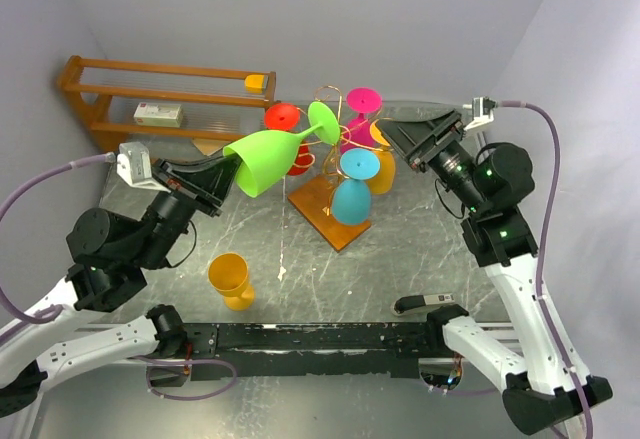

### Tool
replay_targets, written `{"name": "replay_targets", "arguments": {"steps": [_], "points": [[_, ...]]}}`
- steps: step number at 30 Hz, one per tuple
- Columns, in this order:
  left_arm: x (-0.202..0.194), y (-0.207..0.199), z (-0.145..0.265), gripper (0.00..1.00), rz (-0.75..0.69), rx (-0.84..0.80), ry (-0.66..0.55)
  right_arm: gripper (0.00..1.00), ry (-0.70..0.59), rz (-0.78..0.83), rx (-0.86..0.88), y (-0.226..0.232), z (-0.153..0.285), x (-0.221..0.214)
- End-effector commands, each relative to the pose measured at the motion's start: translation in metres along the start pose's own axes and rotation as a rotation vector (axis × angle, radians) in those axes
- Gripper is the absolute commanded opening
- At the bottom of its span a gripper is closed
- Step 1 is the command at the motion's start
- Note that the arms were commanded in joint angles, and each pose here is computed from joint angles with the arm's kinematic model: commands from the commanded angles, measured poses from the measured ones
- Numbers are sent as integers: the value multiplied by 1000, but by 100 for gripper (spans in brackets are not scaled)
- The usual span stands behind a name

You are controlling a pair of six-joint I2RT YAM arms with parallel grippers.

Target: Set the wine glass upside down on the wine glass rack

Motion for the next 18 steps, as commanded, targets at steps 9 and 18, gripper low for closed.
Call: {"name": "replay_targets", "arguments": {"steps": [9, 18], "points": [[26, 17, -5, 7, -2, 110, -154, 61, -43, -5, -115, 25, -41, -14], [27, 34, 2, 7, 5, 194, -165, 58, 22, -104, -57, 37, -49, -67]]}}
Point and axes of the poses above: each gripper's point midway between its finger pads, its own z axis back along the fingers, its own y axis along the line the jaws close on, x = y × z, the point moved 1 cm from there along z, back along the fingers, and after that the axes turned 2 degrees about z, right-handed, at the moved point
